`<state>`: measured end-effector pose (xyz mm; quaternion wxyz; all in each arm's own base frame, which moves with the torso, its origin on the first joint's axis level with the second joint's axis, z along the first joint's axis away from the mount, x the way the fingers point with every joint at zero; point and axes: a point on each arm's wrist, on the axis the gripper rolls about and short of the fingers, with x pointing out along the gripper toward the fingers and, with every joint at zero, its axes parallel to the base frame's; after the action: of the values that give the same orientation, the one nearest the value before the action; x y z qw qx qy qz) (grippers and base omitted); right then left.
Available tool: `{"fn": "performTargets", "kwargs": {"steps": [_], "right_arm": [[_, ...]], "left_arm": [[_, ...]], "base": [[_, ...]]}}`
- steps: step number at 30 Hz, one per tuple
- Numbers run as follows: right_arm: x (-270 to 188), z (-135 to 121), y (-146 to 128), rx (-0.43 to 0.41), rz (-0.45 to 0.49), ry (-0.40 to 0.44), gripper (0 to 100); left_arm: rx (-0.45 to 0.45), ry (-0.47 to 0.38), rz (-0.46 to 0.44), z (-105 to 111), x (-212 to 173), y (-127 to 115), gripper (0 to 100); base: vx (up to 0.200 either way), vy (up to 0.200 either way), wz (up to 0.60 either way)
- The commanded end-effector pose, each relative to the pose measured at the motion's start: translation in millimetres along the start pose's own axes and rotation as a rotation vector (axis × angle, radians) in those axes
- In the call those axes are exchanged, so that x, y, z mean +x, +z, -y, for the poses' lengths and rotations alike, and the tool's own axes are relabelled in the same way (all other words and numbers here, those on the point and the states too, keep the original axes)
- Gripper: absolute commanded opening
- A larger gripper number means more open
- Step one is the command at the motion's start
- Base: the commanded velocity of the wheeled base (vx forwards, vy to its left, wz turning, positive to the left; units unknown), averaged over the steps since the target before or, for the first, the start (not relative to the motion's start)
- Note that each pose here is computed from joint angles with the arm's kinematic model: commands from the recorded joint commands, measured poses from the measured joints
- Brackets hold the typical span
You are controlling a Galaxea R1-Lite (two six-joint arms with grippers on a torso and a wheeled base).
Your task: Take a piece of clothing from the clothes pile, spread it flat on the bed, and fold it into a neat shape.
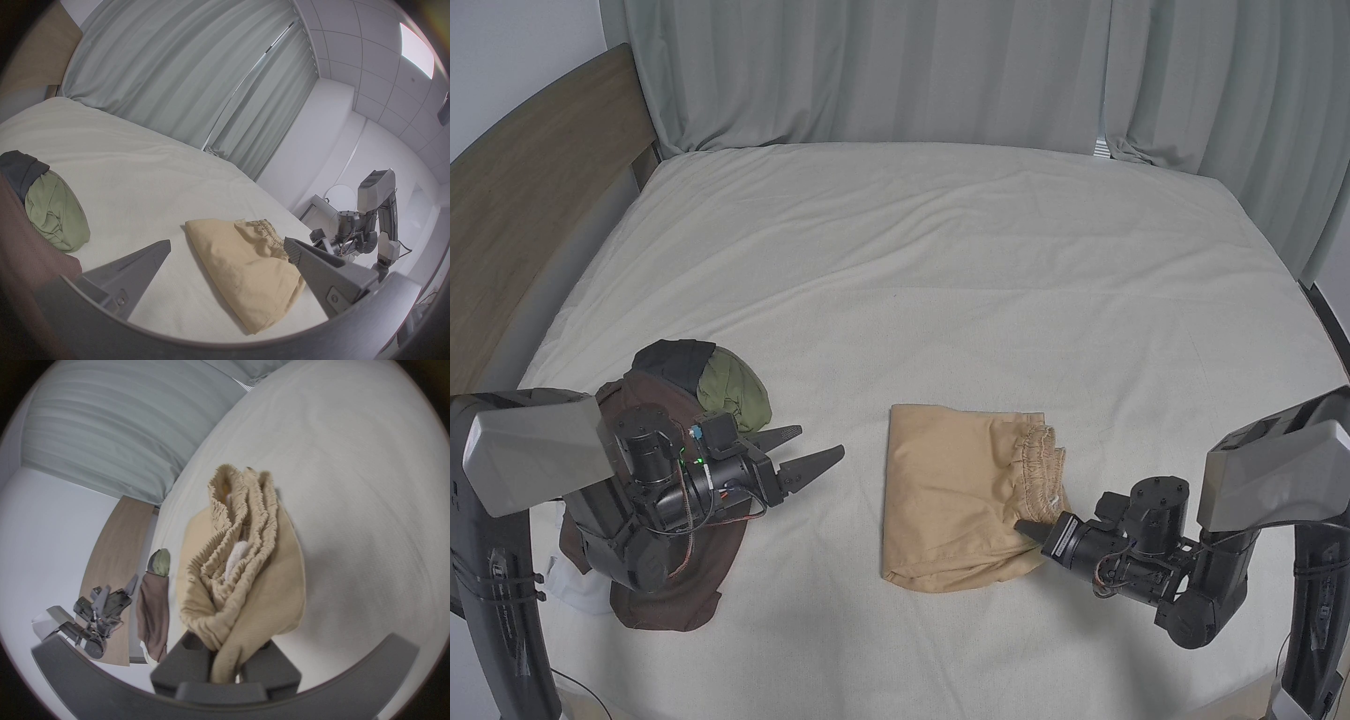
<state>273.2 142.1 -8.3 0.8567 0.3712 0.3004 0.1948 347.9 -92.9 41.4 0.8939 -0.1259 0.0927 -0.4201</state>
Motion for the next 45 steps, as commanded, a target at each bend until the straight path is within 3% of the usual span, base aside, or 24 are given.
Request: {"fn": "performTargets", "kwargs": {"steps": [1,10,29,45], "right_arm": [[-9,-20,5,-0.017,0.017,0.062,0],[-11,-26,5,-0.089,-0.034,0.135,0],[-38,-77,38,-0.182,0.055,0.358,0],[-25,-100,68,-0.213,0.163,0.466,0]], "left_arm": [[0.005,-0.001,0.008,1,-2,4,100],[0.005,-0.03,0.003,7,-13,11,100],[0.023,-0.045,0.02,12,-19,21,100],[0.022,-0.045,0.02,12,-19,21,100]], "base": [[0.0,0.0,0.0],[0.0,0.0,0.0],[0.0,0.0,0.0],[0.0,0.0,0.0]]}}
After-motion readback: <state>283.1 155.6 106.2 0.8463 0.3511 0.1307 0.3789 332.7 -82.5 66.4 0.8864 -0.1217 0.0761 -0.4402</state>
